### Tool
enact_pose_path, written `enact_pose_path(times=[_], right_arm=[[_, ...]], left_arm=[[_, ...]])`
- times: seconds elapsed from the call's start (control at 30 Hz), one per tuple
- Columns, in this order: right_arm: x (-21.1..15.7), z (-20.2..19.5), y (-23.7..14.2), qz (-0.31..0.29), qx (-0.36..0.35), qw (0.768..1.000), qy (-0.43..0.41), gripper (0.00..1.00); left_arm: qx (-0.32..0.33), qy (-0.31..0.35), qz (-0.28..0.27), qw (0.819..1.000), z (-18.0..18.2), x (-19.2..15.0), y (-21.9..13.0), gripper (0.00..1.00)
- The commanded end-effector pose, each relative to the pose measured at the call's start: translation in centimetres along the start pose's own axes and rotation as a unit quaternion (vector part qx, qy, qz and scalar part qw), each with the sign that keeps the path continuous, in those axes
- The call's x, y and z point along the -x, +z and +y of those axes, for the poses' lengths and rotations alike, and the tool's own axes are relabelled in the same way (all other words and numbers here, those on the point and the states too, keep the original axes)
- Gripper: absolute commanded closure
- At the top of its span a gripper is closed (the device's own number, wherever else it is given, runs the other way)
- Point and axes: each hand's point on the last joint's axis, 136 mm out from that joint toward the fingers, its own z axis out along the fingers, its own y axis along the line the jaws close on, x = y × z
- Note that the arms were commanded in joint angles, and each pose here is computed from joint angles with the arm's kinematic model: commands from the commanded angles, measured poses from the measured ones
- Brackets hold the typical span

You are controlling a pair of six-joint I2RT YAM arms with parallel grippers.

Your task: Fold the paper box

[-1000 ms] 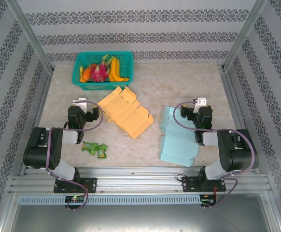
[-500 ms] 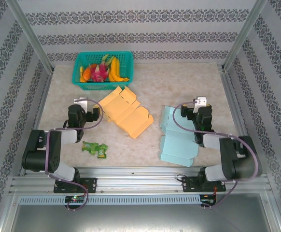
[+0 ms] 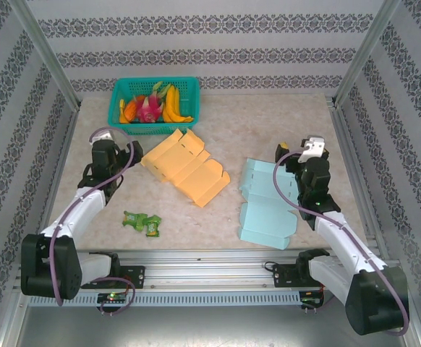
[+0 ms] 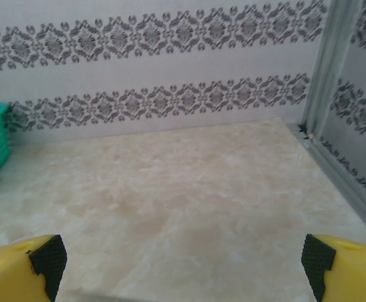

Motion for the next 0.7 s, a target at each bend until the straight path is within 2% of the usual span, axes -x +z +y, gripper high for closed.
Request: enact_pose_path(times=[0.0,0.1,0.27,0.37,0.47,0.67], right_arm=[[0.8,2.0,-0.3,0.021,0.036,0.999,0.02,0.02],[1.2,2.8,-0.3,0.032,0.044,0.998,0.015,0.02],[1.1,3.7,0.0,0.057,0.051,0.997,-0.006,0.02],[1.2,3.8,0.0,0.063,0.045,0.997,-0.016,0.02],[1.3,3.9,-0.1,0.067,0.048,0.996,-0.019,0.02],[1.9,3.8,-0.6,0.061,0.047,0.997,-0.015,0.02]], left_arm=[[0.008,-0.12,0.102,0.987,-0.1,-5.5,-0.6,0.0],[0.024,-0.139,0.117,0.983,-1.5,-5.9,-1.1,0.0],[0.062,-0.128,0.137,0.98,-4.1,-6.5,-1.8,0.0],[0.101,-0.127,0.157,0.974,-4.5,-7.6,-1.8,0.0],[0.111,-0.118,0.16,0.974,-5.1,-8.3,-1.3,0.0],[0.124,-0.111,0.168,0.972,-5.2,-9.5,0.6,0.11]])
